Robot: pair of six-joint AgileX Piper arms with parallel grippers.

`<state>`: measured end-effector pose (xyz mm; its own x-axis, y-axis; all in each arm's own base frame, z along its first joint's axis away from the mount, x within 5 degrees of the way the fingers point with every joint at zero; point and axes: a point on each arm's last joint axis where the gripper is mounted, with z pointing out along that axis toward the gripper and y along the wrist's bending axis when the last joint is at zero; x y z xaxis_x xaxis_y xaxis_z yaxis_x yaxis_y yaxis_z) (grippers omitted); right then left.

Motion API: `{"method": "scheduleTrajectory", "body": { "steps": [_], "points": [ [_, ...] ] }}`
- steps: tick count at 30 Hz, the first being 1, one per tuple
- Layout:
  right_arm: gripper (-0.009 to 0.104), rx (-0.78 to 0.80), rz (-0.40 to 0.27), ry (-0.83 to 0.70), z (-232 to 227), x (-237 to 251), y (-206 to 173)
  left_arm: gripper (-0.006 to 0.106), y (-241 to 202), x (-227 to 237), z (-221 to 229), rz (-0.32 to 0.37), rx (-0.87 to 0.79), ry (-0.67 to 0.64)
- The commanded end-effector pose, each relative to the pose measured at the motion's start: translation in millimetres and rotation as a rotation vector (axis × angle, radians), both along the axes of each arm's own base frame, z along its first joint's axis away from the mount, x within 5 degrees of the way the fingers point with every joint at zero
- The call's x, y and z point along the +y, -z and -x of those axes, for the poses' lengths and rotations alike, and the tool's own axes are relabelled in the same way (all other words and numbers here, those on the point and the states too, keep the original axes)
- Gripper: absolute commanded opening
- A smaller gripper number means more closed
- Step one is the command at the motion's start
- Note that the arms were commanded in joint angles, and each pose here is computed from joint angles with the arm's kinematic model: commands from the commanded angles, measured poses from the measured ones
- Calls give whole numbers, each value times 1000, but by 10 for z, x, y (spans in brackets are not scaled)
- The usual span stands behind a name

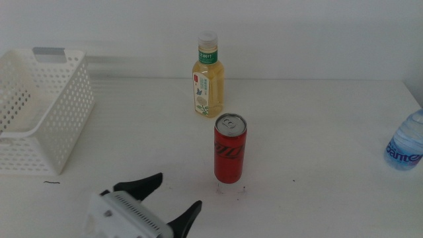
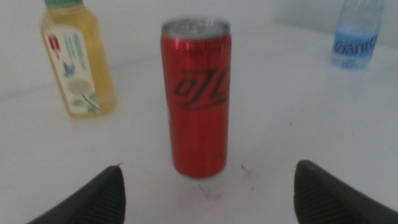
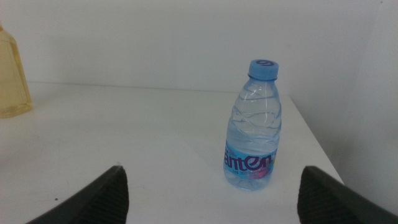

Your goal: Use arms to grab the bottles and put them into the dustbin to the left of the table.

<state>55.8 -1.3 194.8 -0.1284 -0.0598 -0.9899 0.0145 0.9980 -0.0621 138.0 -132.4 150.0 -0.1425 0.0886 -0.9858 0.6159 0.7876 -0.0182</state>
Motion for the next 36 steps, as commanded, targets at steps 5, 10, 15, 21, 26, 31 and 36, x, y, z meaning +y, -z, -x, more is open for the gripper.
{"method": "scheduleTrajectory", "body": {
  "steps": [5, 10, 15, 21, 26, 31, 36],
  "points": [
    [71, -12, 15, -4, 0, 0, 0, 91, 214, -170, -239, -1, 85, 46],
    [71, -12, 15, -4, 0, 0, 0, 91, 244, -373, -484, 27, 65, 49],
    [71, -12, 15, -4, 0, 0, 0, 91, 285, -520, -690, 46, 47, 28],
    [71, -12, 15, -4, 0, 0, 0, 91, 350, -624, -842, 65, 47, -2],
    [71, -12, 15, -4, 0, 0, 0, 91, 419, -729, -960, 83, 52, -6],
    [71, -12, 15, -4, 0, 0, 0, 91, 499, -838, -1087, 95, 49, -12],
    [71, -12, 15, -4, 0, 0, 0, 91, 483, -935, -1240, 124, 16, -45]
  ]
}}
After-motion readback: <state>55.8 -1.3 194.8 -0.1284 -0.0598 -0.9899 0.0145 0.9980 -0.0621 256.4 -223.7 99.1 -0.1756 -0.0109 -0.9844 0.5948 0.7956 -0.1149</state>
